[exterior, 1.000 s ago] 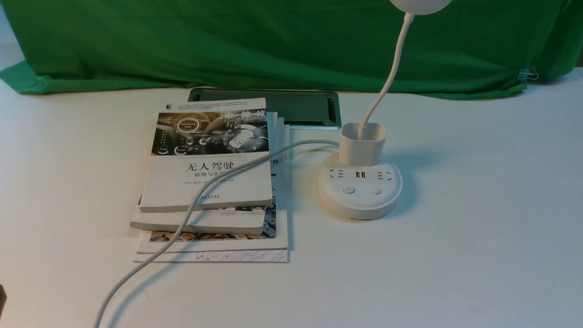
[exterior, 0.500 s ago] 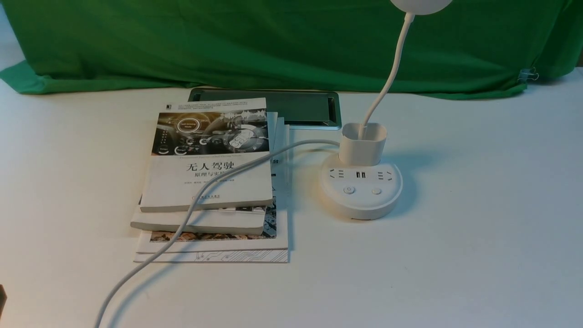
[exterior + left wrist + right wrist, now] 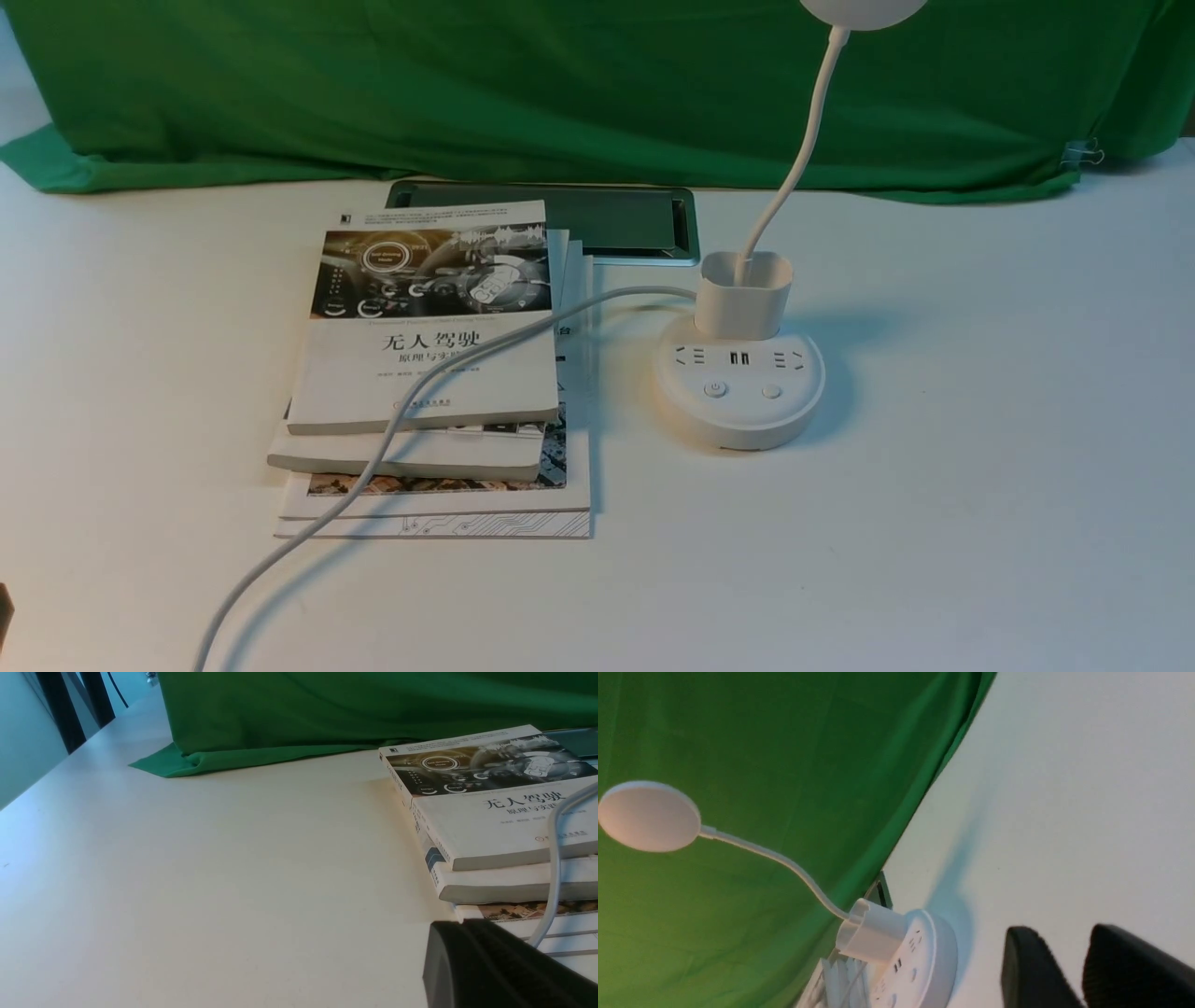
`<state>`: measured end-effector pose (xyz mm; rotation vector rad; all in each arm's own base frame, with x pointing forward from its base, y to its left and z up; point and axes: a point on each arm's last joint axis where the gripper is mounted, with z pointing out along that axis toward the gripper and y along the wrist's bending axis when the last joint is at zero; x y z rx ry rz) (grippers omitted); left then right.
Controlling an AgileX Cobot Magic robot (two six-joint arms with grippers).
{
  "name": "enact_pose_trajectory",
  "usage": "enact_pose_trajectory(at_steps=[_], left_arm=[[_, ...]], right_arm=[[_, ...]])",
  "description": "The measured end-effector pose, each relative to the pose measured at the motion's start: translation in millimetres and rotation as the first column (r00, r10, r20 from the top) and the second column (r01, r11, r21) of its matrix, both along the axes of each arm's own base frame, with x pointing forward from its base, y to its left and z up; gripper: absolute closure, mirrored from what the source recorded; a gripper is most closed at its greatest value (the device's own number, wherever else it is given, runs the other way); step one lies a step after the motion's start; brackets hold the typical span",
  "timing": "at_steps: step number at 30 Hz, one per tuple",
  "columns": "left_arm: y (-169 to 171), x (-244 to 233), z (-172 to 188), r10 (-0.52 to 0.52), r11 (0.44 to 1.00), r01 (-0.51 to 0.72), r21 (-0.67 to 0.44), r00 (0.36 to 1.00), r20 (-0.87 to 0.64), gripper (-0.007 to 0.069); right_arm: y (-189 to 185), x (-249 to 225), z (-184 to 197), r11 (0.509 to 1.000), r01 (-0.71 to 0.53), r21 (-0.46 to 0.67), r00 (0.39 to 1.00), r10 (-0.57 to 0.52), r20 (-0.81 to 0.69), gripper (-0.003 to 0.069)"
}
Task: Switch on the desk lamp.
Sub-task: Use the right arm to press the button switch on the lamp holder
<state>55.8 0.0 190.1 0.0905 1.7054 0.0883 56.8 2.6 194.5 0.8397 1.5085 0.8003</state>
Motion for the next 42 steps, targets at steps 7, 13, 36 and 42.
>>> enact_pose_trajectory(at_steps=[7, 13, 36, 42], left_arm=[[0, 0, 0, 0.0, 1.0, 0.0, 0.0, 1.0, 0.0, 0.0604], [0, 0, 0, 0.0, 1.0, 0.0, 0.0, 1.0, 0.0, 0.0604], [0, 0, 0, 0.0, 1.0, 0.0, 0.0, 1.0, 0.0, 0.0604], [0, 0, 0, 0.0, 1.0, 0.0, 0.0, 1.0, 0.0, 0.0604]], right_arm=[[-2, -1, 22, 0.967, 0.042, -0.251, 0.988, -0.002, 0.155, 0.0431], [2, 4, 93, 0.724, -0.037, -0.689, 0.995, 0.09, 0.041, 0.0613], [97, 194, 166, 0.034, -0.777, -0.628, 0.575, 0.443, -0.688, 0.063], [129, 236, 126, -0.042, -0.849, -0.526, 0.461, 0.428, -0.778, 0.063]])
